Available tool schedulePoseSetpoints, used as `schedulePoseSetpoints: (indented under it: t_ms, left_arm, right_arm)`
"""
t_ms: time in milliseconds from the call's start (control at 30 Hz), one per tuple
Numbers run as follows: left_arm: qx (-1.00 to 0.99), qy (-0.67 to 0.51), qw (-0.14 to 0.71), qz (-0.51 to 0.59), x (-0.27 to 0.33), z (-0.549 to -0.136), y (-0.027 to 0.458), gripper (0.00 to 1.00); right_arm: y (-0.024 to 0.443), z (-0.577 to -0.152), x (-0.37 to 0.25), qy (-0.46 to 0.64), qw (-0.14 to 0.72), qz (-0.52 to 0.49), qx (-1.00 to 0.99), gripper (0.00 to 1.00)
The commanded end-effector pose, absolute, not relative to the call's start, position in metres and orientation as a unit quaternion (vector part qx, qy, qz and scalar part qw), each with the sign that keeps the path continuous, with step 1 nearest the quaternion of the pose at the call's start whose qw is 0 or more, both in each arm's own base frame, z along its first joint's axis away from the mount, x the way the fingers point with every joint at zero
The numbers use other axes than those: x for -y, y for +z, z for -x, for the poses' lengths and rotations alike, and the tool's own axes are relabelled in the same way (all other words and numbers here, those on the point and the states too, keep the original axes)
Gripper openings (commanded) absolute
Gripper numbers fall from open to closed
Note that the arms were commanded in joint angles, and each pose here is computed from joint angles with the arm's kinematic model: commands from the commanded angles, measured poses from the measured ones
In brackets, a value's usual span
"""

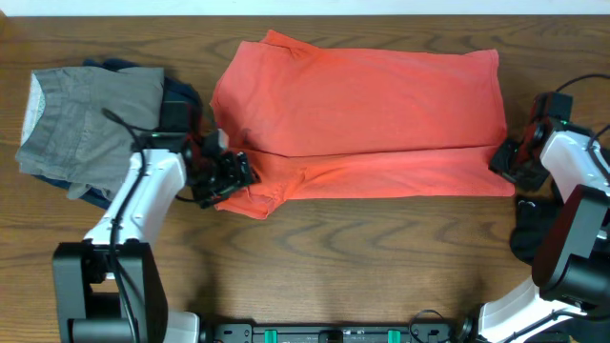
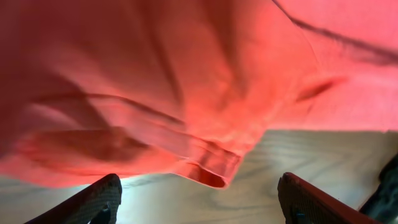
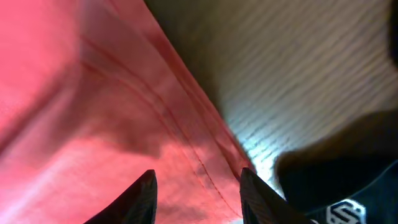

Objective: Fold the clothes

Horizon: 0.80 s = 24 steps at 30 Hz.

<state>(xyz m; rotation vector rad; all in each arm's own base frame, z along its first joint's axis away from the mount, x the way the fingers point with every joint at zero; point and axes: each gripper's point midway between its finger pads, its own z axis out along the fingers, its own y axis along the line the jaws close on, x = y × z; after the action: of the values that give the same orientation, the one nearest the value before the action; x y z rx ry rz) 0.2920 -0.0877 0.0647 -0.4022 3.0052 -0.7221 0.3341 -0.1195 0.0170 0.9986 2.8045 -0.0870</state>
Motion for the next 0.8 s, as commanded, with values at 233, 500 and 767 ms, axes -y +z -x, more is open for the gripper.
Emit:
schedulePoseSetpoints:
  t_ms: [233,500,767]
  left_arm:
    - [-0.978,-0.206,-0.005,0.046,0.119,-0.273,0.060,0.82]
    - [-0.982,-0.173,-0.016,0.076,0.122,-0.268,0.049,0.80]
    - [-0.982,-0.170,-0.029,0.082,0.133,-0.265,0.029,0.65]
  right_arm:
    - [-0.008,-0.317,0.102,-0.029,0.060,-0.317,-0.946,0.38]
    - [-0.008,-0.317,0.102,-0.029,0.060,-0.317,-0.946,0.36]
    - [-0.008,-0.316,0.103,-0.029,0.059,-0.317,-0.946,0.34]
